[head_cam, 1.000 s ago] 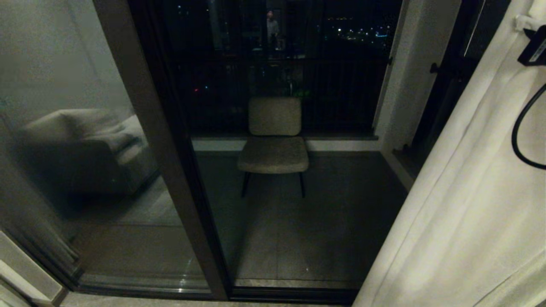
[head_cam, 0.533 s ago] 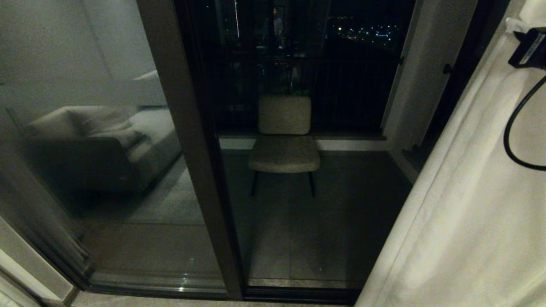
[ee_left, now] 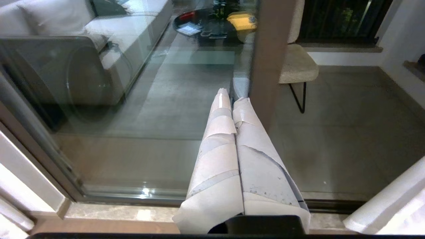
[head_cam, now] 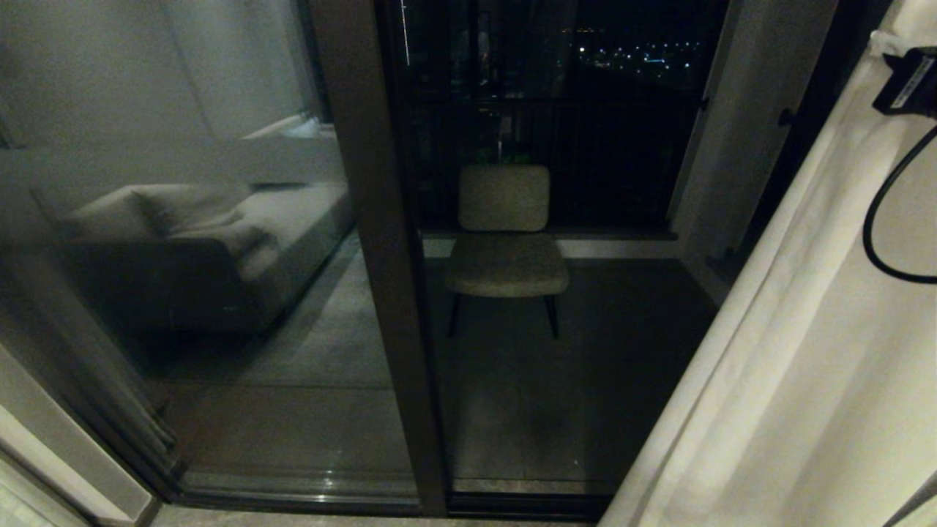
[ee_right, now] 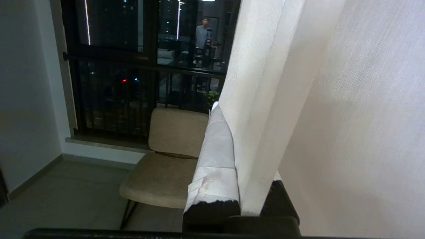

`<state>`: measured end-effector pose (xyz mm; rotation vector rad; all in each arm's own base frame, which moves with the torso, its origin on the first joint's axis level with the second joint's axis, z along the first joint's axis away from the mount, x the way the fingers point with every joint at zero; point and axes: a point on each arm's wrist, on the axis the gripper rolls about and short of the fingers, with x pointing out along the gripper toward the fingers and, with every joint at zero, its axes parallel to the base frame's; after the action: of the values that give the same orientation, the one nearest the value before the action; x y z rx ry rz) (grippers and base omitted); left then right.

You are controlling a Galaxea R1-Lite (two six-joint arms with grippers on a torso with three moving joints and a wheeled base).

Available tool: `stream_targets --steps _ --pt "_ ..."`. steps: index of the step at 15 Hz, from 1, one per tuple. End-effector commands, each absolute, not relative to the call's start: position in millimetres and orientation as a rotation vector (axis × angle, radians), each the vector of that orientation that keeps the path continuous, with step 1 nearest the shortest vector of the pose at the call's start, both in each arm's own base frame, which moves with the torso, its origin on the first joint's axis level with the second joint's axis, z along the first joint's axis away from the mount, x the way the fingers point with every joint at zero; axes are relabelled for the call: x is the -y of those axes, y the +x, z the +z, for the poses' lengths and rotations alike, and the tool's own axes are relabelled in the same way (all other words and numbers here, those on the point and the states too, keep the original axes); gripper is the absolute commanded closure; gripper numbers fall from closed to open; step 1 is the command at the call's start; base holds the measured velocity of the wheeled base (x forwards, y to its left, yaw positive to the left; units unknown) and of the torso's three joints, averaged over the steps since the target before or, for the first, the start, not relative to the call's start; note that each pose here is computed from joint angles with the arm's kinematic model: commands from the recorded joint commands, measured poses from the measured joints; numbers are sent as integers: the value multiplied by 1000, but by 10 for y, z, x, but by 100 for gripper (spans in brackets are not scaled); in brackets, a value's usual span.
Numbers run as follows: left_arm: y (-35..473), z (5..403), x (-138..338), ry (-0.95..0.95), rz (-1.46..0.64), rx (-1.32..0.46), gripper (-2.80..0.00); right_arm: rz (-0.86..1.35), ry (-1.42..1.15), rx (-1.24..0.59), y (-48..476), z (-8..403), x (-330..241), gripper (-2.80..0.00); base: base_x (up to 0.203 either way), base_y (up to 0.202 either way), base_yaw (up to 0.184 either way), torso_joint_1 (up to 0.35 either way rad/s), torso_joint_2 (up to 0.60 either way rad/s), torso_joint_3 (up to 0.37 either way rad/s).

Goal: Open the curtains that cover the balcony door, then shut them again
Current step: Close the inner curtains on both sides

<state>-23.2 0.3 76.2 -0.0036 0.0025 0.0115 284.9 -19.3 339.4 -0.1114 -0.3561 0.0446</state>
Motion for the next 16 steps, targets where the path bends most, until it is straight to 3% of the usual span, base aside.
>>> stream_targets --steps 1,16 --pt "-232 760 -3 -5 12 -3 0 61 -110 352 2924 3371 154 0 0 194 -2 7 7 2" --pt "-232 760 -2 -3 11 -3 0 77 -109 367 3118 3400 108 0 0 191 1 3 2 2"
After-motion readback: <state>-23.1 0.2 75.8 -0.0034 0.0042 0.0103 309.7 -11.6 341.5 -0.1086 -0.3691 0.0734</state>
